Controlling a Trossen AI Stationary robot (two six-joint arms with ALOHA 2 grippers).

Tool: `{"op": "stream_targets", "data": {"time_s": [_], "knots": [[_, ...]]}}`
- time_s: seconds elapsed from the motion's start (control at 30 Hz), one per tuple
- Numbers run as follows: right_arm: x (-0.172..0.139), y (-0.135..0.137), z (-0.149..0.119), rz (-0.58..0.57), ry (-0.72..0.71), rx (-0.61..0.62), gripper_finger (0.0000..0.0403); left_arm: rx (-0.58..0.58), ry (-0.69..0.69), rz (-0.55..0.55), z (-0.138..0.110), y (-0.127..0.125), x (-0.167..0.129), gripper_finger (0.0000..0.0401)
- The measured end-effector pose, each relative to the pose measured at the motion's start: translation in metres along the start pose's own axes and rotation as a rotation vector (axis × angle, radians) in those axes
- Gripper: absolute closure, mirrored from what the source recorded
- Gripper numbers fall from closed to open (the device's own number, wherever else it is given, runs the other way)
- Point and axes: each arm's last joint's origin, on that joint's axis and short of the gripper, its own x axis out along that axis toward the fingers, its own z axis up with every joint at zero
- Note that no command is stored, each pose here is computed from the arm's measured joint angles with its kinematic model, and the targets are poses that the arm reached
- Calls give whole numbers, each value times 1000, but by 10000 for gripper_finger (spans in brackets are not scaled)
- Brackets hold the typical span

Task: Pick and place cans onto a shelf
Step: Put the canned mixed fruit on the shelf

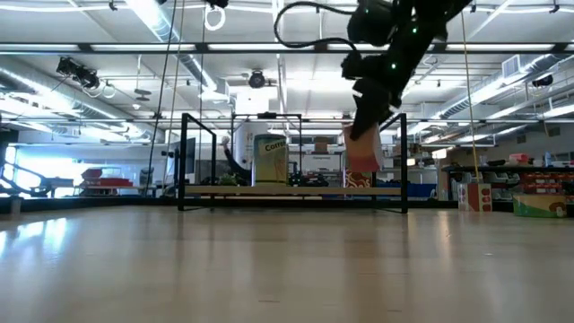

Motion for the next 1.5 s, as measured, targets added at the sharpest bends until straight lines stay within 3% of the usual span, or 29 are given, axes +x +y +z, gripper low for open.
{"op": "stream_targets", "data": {"time_s": [0.17,0.33,0.6,1.0,1.33,1.5], "knots": [[18,-20,-2,25,37,-13,111,-24,-106,125,35,29,4,312],[28,-32,0,10,28,-51,96,-70,-140,214,55,55,7,312],[27,-39,2,65,-6,-21,60,-48,-140,216,65,79,17,312],[17,-43,1,36,63,-3,56,33,-174,295,76,106,23,312],[-10,-47,22,-15,105,-84,56,37,-167,266,77,111,25,312],[-18,-47,38,-31,7,-124,57,32,-180,263,77,111,21,312]]}}
